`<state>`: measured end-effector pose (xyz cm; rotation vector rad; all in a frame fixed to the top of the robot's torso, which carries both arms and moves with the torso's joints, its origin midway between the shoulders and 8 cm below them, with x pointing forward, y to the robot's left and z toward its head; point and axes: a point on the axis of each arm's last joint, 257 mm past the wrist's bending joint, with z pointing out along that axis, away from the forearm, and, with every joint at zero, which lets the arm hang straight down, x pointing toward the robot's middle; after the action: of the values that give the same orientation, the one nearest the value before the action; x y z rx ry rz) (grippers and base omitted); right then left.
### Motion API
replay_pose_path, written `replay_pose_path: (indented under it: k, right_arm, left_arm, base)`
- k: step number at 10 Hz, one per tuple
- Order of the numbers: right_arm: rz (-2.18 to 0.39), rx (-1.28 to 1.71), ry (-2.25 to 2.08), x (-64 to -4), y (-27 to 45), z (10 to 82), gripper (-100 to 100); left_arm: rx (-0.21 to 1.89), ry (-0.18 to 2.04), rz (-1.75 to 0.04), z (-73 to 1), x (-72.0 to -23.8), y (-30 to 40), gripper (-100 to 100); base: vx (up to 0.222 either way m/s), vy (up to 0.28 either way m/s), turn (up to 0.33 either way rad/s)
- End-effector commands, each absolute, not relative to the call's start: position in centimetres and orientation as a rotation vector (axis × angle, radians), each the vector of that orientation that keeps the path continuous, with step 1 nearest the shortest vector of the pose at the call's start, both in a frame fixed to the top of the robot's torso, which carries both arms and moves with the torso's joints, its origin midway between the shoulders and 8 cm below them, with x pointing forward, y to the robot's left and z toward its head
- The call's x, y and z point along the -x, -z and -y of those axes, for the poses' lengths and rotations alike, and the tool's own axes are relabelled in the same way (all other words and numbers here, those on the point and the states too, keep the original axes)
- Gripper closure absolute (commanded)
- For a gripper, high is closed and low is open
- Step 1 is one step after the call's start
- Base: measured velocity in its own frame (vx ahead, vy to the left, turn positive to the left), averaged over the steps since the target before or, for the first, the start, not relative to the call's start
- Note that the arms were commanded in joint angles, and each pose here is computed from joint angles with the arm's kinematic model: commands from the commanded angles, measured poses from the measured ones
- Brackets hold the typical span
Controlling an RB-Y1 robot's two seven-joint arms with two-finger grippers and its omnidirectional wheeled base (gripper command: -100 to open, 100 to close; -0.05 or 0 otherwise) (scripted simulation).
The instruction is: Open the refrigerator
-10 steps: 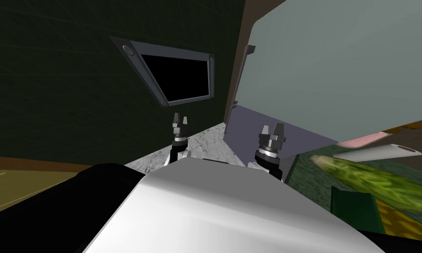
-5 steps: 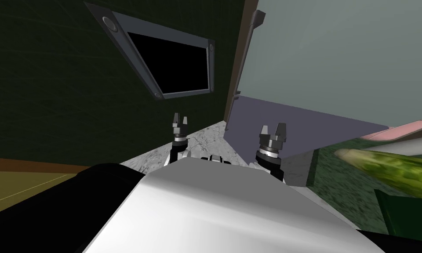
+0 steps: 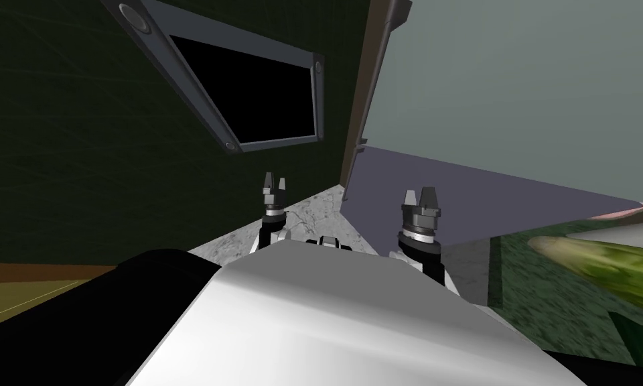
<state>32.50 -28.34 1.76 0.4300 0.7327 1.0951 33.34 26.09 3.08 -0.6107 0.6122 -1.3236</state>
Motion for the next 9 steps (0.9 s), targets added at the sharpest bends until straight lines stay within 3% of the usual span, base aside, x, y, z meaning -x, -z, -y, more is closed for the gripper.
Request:
replay_pose_path:
  k: [1, 9]
  right_arm:
    - [-0.782, -0.305, -0.985, -32.0, -2.8, 28.4, -100]
    - [-0.882, 0.17, -0.578, -30.3, -5.9, 27.2, -100]
  left_arm:
    - [0.611, 1.324, -0.612, -26.1, -33.3, -3.1, 0]
    - [0.611, 1.324, -0.612, -26.1, -33.3, -3.1, 0]
  base:
    - [0.128, 0.039, -0.07]
    - [0.167, 0.039, -0.077]
